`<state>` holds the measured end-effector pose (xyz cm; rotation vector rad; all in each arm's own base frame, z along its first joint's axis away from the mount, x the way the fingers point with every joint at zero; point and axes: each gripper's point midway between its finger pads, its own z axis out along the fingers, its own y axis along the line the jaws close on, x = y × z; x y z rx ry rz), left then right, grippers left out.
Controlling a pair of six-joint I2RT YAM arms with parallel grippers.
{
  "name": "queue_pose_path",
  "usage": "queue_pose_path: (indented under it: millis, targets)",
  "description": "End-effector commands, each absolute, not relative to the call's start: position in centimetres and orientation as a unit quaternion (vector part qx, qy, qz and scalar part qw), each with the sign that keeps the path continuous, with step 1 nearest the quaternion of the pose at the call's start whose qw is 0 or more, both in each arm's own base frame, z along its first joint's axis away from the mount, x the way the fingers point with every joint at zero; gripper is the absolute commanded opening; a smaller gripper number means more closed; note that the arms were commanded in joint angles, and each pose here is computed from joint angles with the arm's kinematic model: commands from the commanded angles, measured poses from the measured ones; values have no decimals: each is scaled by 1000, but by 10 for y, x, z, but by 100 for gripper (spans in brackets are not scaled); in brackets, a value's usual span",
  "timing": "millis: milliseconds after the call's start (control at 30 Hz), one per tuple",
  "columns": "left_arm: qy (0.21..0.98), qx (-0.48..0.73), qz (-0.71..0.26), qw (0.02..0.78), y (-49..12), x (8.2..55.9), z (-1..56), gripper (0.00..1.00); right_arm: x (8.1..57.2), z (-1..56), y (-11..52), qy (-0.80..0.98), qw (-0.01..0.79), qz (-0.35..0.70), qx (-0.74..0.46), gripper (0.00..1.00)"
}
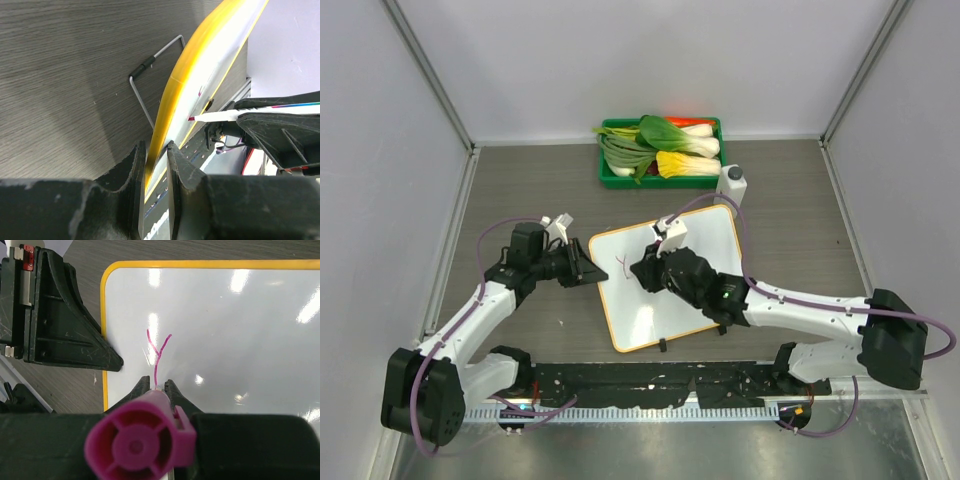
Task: Write a sentence on the whiteboard
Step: Write on the whiteboard at the whiteboard stand.
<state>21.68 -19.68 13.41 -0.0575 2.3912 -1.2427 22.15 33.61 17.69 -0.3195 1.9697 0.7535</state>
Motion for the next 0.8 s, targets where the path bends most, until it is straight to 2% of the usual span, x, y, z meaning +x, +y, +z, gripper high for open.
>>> queue_pose_path:
  millis: [0,200,367,767]
  targets:
    - [861,-13,-455,227,-200,219,141,7,219,178,327,814,481,300,-130,1]
    - [861,-12,-455,226,-200,218,141,6,216,224,337,786,495,354,-114,1]
    - [861,-11,-455,227,-200,218,141,7,227,245,326,773,529,339,-88,1]
    - [862,-11,-455,224,-200,218,140,6,240,228,327,789,532,292,-90,1]
